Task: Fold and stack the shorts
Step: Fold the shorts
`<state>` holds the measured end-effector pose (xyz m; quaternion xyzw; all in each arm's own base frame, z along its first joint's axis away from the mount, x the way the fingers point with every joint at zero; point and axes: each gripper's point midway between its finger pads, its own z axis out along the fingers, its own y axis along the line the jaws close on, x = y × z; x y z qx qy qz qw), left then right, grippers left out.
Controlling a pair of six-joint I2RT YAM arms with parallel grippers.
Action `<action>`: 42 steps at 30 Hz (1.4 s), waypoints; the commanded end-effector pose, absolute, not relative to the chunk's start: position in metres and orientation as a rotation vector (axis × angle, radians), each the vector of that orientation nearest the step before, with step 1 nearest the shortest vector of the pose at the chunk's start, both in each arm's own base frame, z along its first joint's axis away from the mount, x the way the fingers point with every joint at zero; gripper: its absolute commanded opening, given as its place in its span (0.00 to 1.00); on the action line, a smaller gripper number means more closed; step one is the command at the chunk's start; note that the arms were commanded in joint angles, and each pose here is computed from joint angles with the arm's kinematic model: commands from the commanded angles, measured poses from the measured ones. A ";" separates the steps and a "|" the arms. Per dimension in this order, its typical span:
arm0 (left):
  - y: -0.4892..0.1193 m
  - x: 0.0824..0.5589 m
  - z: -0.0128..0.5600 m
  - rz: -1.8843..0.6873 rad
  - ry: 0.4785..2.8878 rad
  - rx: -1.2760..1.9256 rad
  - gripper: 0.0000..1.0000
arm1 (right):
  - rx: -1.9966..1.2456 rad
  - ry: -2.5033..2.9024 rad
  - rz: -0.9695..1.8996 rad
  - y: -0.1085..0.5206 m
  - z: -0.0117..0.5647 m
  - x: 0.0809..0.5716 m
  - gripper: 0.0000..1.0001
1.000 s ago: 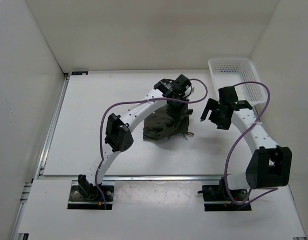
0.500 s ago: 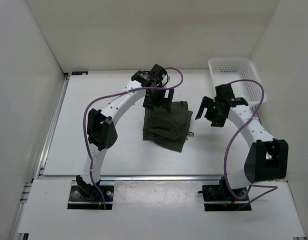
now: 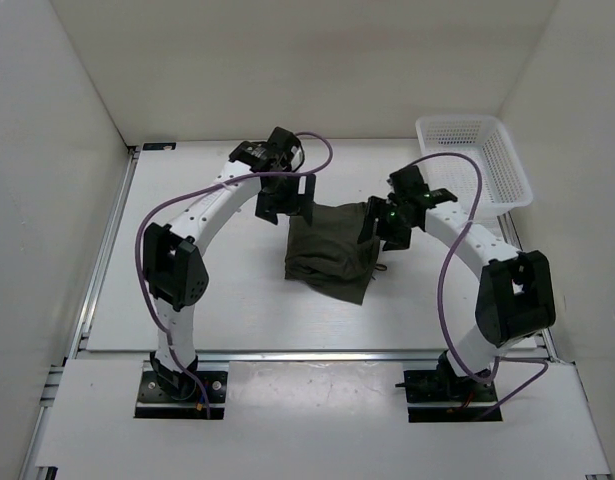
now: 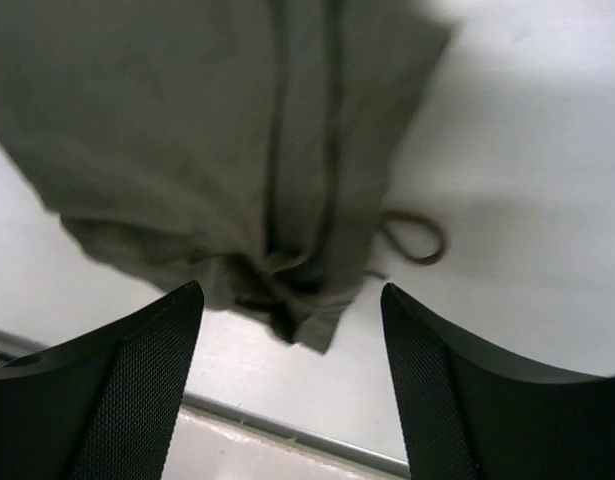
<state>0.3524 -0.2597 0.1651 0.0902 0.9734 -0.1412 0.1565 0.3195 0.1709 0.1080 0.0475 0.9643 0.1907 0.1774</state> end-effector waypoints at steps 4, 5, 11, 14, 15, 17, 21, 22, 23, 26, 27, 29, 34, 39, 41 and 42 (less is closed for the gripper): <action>-0.234 0.357 0.193 -0.387 2.700 0.196 0.99 | 0.077 2.725 0.532 0.195 0.106 0.305 0.71; -0.234 0.357 0.193 -0.387 2.700 0.196 0.99 | 0.064 2.748 0.525 0.198 0.098 0.303 0.69; -0.230 0.354 0.189 -0.368 2.711 0.193 0.99 | 0.009 2.781 0.504 0.214 0.086 0.303 0.55; -0.228 0.352 0.190 -0.366 2.709 0.205 0.99 | -0.014 2.788 0.462 0.217 0.084 0.301 0.40; -0.225 0.354 0.190 -0.363 2.709 0.193 0.99 | -0.022 2.786 0.445 0.218 0.085 0.300 0.34; -0.225 0.354 0.190 -0.363 2.709 0.193 0.99 | -0.034 2.785 0.426 0.219 0.087 0.299 0.18; -0.224 0.352 0.191 -0.363 2.709 0.193 0.99 | -0.044 2.771 0.361 0.209 0.097 0.293 0.00; -0.224 0.352 0.191 -0.363 2.709 0.193 0.99 | -0.073 2.757 0.357 0.211 0.100 0.292 0.00; -0.223 0.353 0.190 -0.351 2.707 0.190 0.99 | -0.082 2.752 0.347 0.211 0.104 0.289 0.00; -0.219 0.355 0.194 -0.353 2.698 0.177 0.99 | -0.133 2.729 0.309 0.205 0.113 0.278 0.00; -0.216 0.357 0.194 -0.350 2.698 0.165 0.99 | -0.145 2.699 0.319 0.206 0.122 0.276 0.00; -0.214 0.354 0.194 -0.347 2.698 0.177 0.99 | -0.170 2.718 0.268 0.197 0.116 0.263 0.00; -0.206 0.358 0.191 -0.325 2.704 0.149 0.99 | -0.244 2.738 0.234 0.189 0.100 0.229 0.01; -0.205 0.356 0.188 -0.321 2.713 0.149 0.99 | -0.256 2.824 0.143 0.182 0.066 0.209 0.59; -0.205 0.356 0.188 -0.321 2.713 0.149 0.99 | -0.232 2.808 0.102 0.176 0.066 0.211 0.74; -0.205 0.356 0.188 -0.321 2.713 0.149 0.99 | -0.209 2.787 0.090 0.175 0.073 0.215 0.79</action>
